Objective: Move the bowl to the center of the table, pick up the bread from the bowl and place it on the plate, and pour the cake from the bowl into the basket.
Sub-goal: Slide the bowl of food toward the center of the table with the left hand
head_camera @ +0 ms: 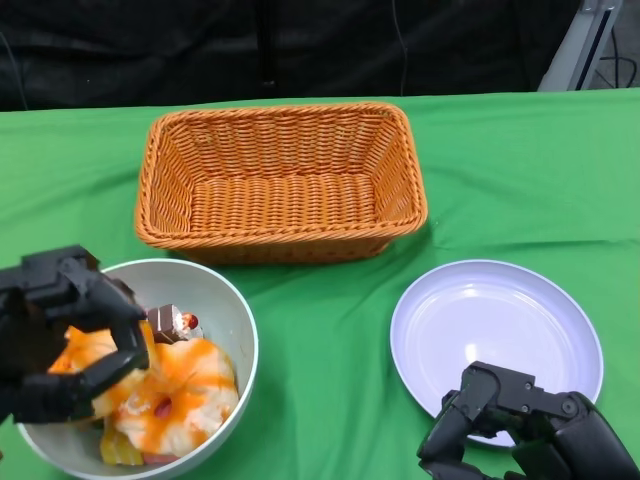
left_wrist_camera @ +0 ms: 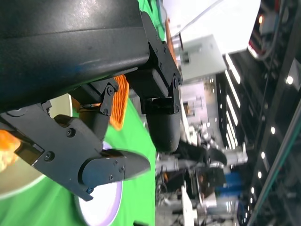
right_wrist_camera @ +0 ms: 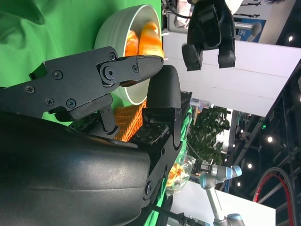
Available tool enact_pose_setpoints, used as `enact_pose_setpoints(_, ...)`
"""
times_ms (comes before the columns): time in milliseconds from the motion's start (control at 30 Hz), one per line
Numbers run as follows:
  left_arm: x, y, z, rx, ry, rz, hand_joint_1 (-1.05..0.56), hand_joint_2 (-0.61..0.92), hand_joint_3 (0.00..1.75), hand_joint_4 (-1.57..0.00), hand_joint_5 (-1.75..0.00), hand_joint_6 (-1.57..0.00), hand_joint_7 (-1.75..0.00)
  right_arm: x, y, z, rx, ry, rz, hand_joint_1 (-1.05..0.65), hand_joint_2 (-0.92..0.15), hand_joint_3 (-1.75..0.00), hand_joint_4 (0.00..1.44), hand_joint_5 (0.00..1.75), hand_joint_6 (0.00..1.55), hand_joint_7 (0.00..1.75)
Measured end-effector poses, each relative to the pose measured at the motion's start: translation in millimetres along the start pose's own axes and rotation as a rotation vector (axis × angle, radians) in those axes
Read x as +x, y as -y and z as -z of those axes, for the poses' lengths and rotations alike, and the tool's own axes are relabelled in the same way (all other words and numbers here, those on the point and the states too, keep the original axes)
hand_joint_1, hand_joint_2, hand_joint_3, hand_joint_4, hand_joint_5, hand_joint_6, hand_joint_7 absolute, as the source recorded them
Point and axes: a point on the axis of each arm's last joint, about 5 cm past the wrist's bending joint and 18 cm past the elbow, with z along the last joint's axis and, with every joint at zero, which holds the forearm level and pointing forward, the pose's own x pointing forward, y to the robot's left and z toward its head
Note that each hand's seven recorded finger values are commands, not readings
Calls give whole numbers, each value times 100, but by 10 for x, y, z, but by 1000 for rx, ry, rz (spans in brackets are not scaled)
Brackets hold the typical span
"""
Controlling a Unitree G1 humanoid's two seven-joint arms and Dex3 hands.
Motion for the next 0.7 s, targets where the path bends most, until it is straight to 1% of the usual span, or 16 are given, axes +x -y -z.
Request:
enact_pose_setpoints(67, -8, -30, 18, 5, 11, -27, -48, 92, 12, -71, -97, -84, -35, 0, -1, 0, 0, 0, 0, -40, -92, -17, 82, 153, 79, 127)
enact_pose_setpoints(100, -11, -39, 25, 9, 15, -35, -49, 92, 12, -71, -88, -84, -29, 1, -2, 0, 0, 0, -1, -40, -92, -17, 82, 153, 79, 127)
enact_pose_setpoints(167, -15, -52, 32, 14, 14, -44, -49, 92, 11, -71, -81, -84, -23, 2, -4, 1, 2, 0, -1, -41, -92, -17, 82, 153, 79, 127)
enact_pose_setpoints(200, -18, -55, 30, 29, 11, -55, -53, 92, 12, -73, -62, -83, -16, 3, -5, 1, 2, 1, -2, -40, -92, -17, 82, 153, 79, 127)
enact_pose_setpoints(233, -22, -61, 24, 50, 6, -72, -54, 92, 13, -75, -54, -83, -12, 6, -7, 0, 3, 2, -2, -40, -92, -17, 82, 153, 79, 127)
enact_pose_setpoints(267, -27, -72, 17, 70, 3, -93, -54, 92, 14, -72, -46, -80, -9, 9, -9, 0, 4, 4, -3, -40, -92, -17, 82, 153, 79, 127)
enact_pose_setpoints(333, -29, -92, 6, 103, -7, -133, -55, 92, 16, -67, -39, -77, -6, 11, -13, 1, 6, 4, -4, -41, -92, -16, 83, 153, 80, 127)
enact_pose_setpoints(433, -29, -102, -2, 124, -17, -159, -55, 92, 17, -67, -37, -77, -5, 14, -19, 3, 10, 1, -6, -41, -92, -16, 83, 153, 80, 126)
enact_pose_setpoints(467, -28, -103, -3, 129, -23, -167, -53, 92, 18, -59, -33, -72, -2, 14, -21, 4, 11, -1, -7, -41, -92, -16, 83, 153, 80, 126)
enact_pose_setpoints(567, -35, -140, -19, 159, -69, -231, -53, 92, 20, -50, -26, -61, 0, 17, -25, 9, 16, -10, -9, -41, -92, -16, 83, 153, 80, 126)
enact_pose_setpoints(667, -40, -184, -36, 201, -112, -286, -53, 92, 22, -46, -22, -56, 0, 18, -27, 9, 17, -10, -8, -42, -92, -16, 83, 153, 80, 126)
enact_pose_setpoints(700, -39, -193, -37, 217, -127, -297, -56, 92, 25, -42, -19, -51, 0, 19, -28, 9, 17, -10, -8, -42, -92, -16, 83, 153, 80, 126)
